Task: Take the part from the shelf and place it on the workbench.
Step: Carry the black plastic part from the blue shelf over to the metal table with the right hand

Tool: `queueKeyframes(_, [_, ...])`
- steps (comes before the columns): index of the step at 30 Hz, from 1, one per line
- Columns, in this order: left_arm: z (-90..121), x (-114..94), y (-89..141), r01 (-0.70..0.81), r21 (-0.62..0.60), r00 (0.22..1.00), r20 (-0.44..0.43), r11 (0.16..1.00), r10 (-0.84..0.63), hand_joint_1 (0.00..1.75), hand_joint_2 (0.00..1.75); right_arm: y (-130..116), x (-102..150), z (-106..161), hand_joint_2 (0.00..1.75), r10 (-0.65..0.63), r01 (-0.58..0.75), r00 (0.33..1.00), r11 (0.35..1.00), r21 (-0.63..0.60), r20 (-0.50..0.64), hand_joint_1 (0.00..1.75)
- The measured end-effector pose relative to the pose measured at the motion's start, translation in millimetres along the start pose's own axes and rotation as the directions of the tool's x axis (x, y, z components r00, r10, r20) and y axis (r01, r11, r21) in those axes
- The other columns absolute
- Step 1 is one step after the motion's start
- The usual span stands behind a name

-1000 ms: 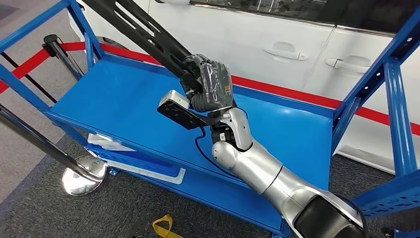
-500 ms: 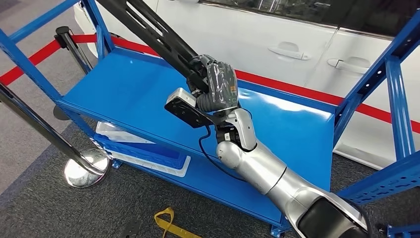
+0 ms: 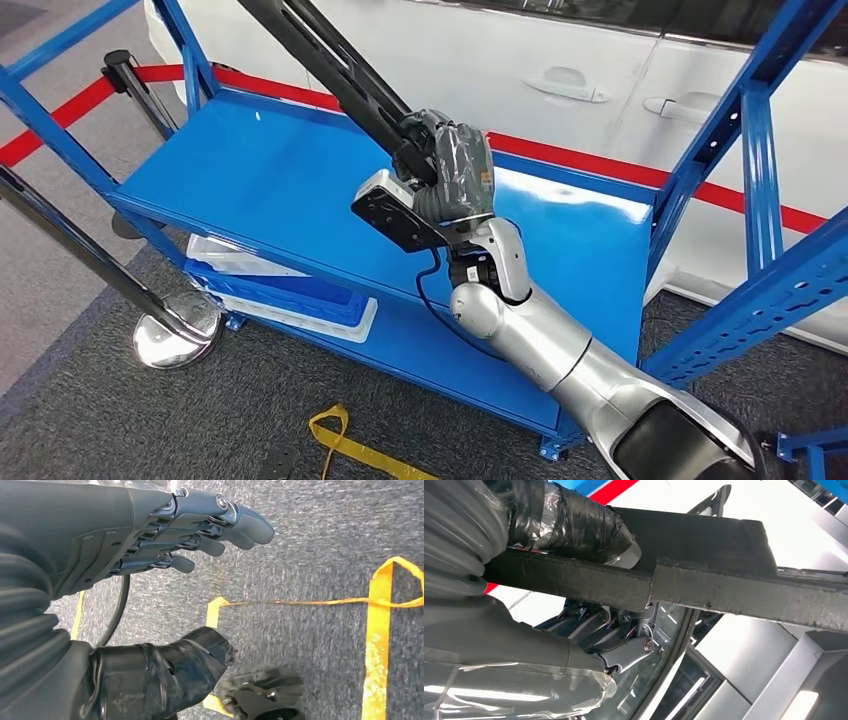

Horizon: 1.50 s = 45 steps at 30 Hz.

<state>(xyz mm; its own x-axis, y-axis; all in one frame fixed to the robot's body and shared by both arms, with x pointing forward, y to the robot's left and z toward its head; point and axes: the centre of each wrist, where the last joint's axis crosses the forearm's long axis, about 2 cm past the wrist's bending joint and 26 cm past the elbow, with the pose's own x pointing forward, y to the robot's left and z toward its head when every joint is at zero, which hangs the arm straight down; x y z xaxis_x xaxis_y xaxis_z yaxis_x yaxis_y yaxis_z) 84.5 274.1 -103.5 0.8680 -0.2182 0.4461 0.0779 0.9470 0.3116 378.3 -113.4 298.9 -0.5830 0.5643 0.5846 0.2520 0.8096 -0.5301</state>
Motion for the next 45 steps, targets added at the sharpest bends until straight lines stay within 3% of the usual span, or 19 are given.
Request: queueKeyframes(45, [0,0,0,0.001,0.016,1.000,0.016,1.000,-0.001,0.00,1.75,-9,-10,10,1.75,0.020,-0.020,0.999,1.000,-0.001,-0.030,1.75])
